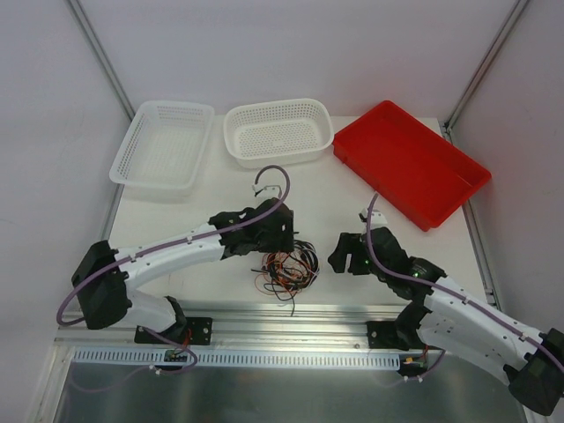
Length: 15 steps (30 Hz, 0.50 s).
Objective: Untangle the cables
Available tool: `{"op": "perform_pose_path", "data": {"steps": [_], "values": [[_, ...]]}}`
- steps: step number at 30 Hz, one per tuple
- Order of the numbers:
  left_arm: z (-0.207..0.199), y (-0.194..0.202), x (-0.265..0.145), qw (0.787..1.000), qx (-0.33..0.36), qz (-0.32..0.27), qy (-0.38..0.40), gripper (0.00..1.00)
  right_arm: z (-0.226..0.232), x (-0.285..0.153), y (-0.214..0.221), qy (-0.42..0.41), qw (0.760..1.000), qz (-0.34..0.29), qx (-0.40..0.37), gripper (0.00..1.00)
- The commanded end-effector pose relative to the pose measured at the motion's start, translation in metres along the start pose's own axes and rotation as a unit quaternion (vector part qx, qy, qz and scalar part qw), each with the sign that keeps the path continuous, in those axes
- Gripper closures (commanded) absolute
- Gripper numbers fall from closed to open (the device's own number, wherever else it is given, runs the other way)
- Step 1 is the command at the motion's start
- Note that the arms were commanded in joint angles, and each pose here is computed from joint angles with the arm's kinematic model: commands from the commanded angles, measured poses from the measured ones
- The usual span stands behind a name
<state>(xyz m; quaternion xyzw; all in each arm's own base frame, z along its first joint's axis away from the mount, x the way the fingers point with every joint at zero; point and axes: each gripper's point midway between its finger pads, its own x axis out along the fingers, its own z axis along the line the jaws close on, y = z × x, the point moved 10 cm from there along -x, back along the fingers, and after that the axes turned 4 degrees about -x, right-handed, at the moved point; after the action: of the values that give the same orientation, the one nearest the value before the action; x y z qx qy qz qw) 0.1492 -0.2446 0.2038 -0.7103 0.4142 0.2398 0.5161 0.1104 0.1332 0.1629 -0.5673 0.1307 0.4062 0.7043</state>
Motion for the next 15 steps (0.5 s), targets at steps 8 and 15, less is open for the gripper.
{"op": "perform_pose_path", "data": {"steps": [8,15], "values": [[-0.011,-0.003,0.022,0.994,0.072,-0.005,-0.079,0.81,0.024,0.022,-0.009,-0.097,0.994,-0.019,0.054,0.23],[-0.005,-0.008,0.007,0.993,0.085,-0.026,-0.072,1.00,0.040,0.055,-0.011,-0.105,0.990,0.015,0.088,0.24]]}}
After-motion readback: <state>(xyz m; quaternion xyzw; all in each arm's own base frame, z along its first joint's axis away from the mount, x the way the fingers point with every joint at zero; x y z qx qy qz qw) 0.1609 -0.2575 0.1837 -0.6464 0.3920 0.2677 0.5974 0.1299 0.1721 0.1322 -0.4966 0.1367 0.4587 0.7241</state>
